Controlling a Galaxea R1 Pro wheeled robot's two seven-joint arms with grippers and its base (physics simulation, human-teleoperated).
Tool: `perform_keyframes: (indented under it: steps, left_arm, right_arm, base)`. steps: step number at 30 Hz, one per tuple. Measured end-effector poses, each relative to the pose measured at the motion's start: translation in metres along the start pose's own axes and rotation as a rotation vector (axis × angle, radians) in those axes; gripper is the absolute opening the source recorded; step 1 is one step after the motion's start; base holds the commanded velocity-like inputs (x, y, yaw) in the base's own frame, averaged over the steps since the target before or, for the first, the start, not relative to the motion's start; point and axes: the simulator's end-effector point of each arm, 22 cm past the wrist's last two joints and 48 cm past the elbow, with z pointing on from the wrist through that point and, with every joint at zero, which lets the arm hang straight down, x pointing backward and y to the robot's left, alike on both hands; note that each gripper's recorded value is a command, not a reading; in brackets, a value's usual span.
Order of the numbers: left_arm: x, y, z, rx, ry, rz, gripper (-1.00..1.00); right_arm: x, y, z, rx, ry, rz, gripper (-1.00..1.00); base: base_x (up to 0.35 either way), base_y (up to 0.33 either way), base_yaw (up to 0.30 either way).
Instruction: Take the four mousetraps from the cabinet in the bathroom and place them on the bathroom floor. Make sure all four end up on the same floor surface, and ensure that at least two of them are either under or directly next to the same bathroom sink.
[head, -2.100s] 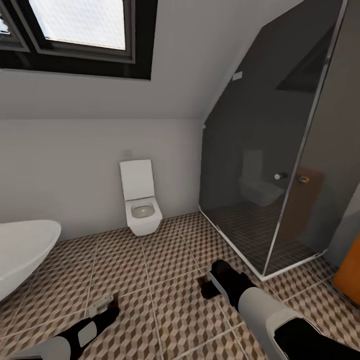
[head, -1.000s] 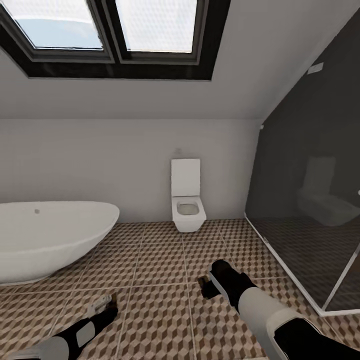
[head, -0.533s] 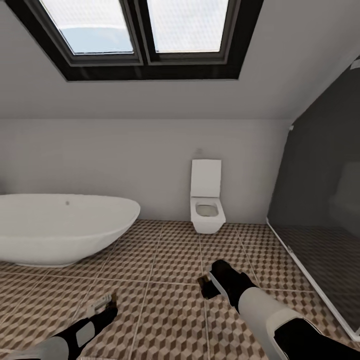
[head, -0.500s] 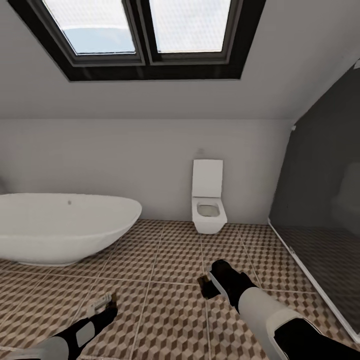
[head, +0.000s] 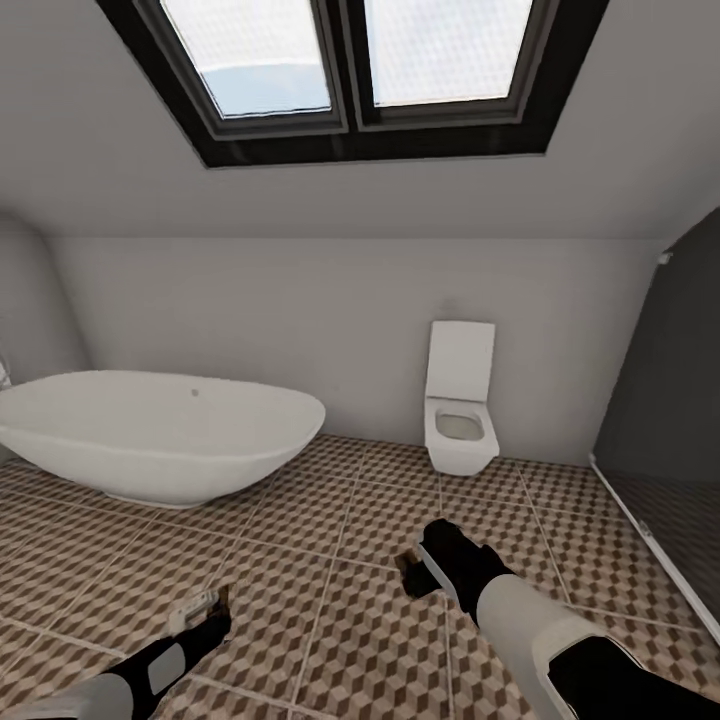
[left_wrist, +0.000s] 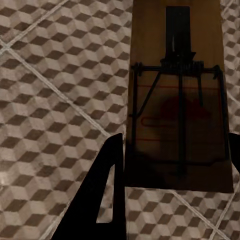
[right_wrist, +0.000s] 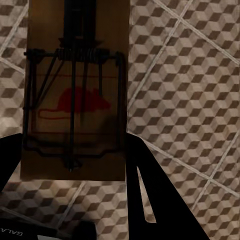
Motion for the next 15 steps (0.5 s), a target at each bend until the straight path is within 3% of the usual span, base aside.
perform_keyframes:
  steps: [6, 11, 12, 15]
  left_arm:
    - [-0.021, 0.035, -0.002, -0.044, -0.032, -0.047, -1.00]
    - [-0.050, 0.081, -0.008, -0.100, -0.082, -0.164, -1.00]
    - [-0.061, 0.099, -0.012, -0.121, -0.106, -0.232, -1.00]
    - [-0.064, 0.104, -0.013, -0.128, -0.112, -0.248, -1.00]
  right_arm:
    - [0.000, 0.000, 0.000, -0.002, 0.000, 0.002, -1.00]
    - [0.000, 0.000, 0.000, -0.003, 0.000, 0.002, -1.00]
    - [0.000, 0.000, 0.000, -0.003, 0.000, 0.002, -1.00]
    - [0.000, 0.000, 0.000, -0.003, 0.000, 0.002, -1.00]
  base:
    - [0.000, 0.000, 0.292]
    - [0.000, 0.000, 0.292]
    - [0.000, 0.000, 0.291]
    - [0.000, 0.000, 0.291]
